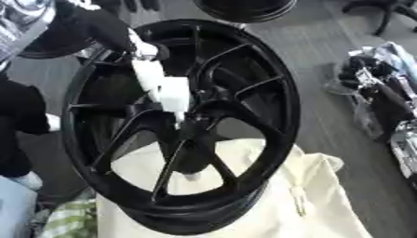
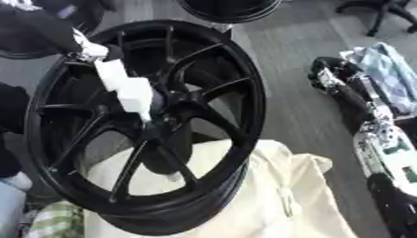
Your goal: Pull the pin out of the wheel hub.
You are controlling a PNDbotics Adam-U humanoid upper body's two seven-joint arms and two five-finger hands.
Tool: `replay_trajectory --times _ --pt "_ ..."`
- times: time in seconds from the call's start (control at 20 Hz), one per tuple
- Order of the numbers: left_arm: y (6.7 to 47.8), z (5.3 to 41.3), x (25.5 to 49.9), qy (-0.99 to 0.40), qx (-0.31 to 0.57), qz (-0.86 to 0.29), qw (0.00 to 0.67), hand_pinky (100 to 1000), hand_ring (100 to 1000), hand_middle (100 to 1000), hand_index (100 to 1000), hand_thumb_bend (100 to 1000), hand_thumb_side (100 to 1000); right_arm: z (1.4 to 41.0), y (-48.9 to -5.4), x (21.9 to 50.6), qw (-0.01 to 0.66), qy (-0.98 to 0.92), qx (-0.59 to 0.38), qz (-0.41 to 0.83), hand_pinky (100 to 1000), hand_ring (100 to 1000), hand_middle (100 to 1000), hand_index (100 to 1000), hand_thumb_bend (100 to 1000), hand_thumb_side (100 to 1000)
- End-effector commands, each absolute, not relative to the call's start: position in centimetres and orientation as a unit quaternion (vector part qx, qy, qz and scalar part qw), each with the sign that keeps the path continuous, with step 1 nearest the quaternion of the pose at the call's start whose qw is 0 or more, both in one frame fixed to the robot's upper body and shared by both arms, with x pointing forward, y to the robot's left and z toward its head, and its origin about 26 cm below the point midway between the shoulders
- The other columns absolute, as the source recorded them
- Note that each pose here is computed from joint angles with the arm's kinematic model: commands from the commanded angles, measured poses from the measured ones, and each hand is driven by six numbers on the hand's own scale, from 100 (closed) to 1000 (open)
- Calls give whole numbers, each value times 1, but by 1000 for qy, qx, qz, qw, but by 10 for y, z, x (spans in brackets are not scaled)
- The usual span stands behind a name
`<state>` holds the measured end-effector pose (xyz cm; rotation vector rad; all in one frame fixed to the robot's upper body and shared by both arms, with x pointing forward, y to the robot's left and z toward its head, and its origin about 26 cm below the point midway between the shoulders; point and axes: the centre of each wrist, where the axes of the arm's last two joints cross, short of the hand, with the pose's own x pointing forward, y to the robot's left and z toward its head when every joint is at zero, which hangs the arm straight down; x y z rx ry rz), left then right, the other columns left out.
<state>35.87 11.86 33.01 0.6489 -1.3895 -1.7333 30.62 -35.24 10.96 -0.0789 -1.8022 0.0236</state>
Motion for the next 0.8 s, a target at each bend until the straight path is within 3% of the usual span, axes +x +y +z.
replay_trajectory --times 0.05,0.8 --pt "121 338 354 -540 266 -681 418 893 831 809 852 439 443 115 -355 306 615 -787 -41 16 805 718 633 736 258 387" --pt "133 320 361 -509 260 -684 454 884 824 791 823 413 437 114 -353 306 616 -786 -41 16 806 717 630 735 257 391"
